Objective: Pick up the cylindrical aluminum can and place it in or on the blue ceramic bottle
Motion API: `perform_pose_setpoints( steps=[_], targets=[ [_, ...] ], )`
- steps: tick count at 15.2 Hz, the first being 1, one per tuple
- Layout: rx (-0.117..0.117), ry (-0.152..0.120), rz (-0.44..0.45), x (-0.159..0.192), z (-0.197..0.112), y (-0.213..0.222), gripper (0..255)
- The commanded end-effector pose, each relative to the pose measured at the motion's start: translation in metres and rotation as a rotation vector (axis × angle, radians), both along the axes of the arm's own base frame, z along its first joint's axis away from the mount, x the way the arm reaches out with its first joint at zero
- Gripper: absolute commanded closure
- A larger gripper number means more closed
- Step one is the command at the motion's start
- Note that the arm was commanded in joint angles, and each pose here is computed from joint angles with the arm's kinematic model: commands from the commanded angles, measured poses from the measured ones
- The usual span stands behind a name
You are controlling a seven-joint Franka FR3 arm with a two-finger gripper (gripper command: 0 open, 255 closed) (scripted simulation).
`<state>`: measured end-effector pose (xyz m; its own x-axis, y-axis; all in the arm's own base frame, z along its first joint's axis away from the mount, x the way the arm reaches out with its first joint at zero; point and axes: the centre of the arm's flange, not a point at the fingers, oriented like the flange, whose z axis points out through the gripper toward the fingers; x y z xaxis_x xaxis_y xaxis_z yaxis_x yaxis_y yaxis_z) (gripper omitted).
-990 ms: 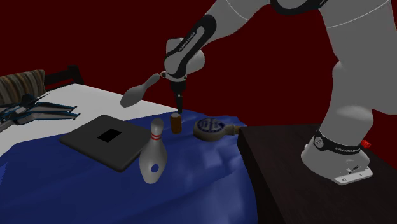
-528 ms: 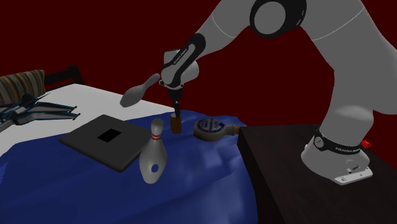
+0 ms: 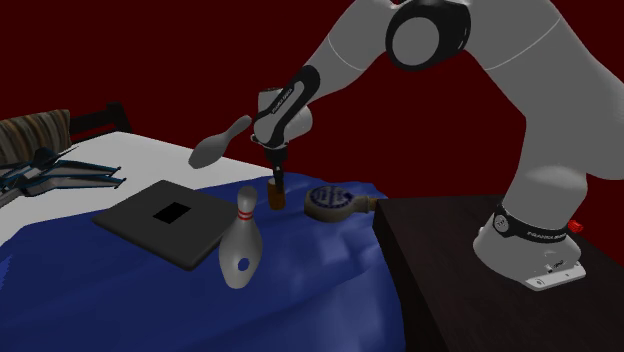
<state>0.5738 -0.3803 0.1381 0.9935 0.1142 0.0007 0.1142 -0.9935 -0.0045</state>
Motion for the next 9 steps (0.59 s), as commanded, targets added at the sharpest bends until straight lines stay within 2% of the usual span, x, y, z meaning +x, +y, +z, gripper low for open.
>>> perform_pose_setpoints(
  steps=[1,4,5,9],
  targets=[
    [0.000,0.000,0.000,0.0000,-0.0005,-0.0001,0],
    [0.000,0.000,0.000,0.0000,-0.0005,-0.0001,0],
    [0.000,0.000,0.000,0.0000,-0.0005,-0.0001,255],
    [0.000,0.000,0.000,0.0000,-0.0004,-0.0002,255]
  ],
)
